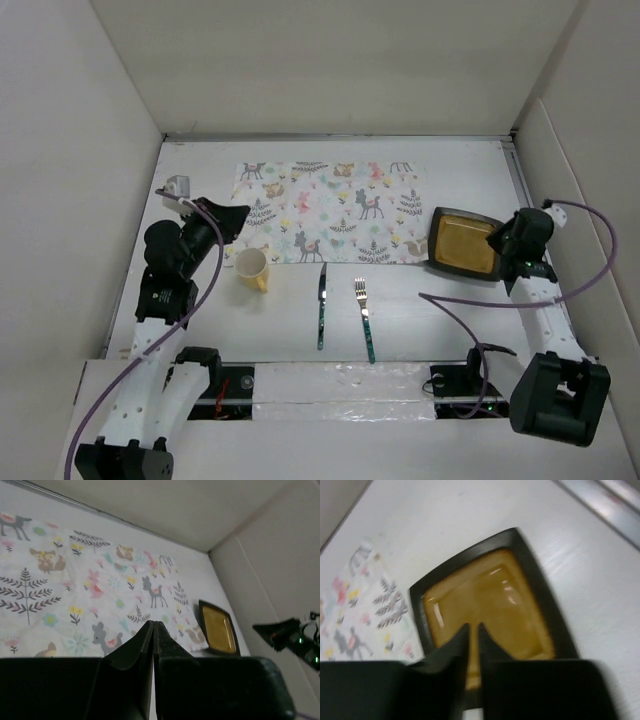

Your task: Set the dinner table for one person

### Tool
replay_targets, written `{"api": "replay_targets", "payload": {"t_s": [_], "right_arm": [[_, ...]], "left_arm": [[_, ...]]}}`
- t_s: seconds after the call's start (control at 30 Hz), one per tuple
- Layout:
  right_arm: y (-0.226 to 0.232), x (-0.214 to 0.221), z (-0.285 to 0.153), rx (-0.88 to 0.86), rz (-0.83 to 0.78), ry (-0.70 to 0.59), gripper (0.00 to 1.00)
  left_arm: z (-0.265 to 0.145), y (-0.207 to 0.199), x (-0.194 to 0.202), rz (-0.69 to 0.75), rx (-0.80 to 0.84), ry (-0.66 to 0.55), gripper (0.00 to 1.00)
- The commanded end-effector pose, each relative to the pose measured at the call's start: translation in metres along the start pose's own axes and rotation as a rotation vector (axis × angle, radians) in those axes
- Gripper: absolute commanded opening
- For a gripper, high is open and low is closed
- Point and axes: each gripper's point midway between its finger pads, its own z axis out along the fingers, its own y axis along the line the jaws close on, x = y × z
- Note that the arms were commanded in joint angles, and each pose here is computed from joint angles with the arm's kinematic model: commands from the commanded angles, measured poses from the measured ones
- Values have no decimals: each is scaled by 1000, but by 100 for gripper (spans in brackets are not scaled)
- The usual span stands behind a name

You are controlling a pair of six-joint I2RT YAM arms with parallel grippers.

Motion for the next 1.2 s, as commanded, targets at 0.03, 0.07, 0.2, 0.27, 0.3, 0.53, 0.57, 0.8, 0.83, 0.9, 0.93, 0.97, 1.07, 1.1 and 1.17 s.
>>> {"api": "replay_targets", "payload": {"t_s": [0.03,0.07,0.2,0.27,0.3,0.53,0.57,0.8,0.83,0.9,0.93,0.97,1.07,1.1,1.17], "right_arm": [[-36,-15,8,56,116,-26,38],[-47,-21,14,72,146,-17,48],[-74,-22,37,142,191,67,76],[-68,-16,47,79,173,143,81],[-74,2,58,87,160,222,82],[-79,37,63,58,156,361,79],[-80,40,63,61,153,373,78],[-87,47,67,63,161,423,65],[-87,49,67,64,162,439,64],[-89,46,73,66,162,457,61],[-90,49,73,75,169,481,61],[-87,42,76,66,164,473,61],[-90,47,80,76,165,511,59],[-88,42,82,73,156,512,54],[-91,49,83,82,151,553,49]], "left_arm": [[-26,-39,12,252,149,112,4],[-32,-46,17,279,172,119,18],[-44,-43,30,340,160,122,37],[-54,-54,28,358,190,99,39],[-56,-56,25,365,188,83,41],[-72,-60,18,378,182,31,42],[-75,-62,16,379,189,19,42],[-83,-71,15,379,226,5,42],[-83,-70,14,378,218,4,42],[-84,-69,12,378,208,-5,42],[-85,-70,11,377,212,-12,42],[-87,-71,10,377,218,-19,42],[-89,-71,8,374,215,-29,42],[-90,-71,8,374,215,-33,42],[-91,-72,7,372,218,-38,42]]}}
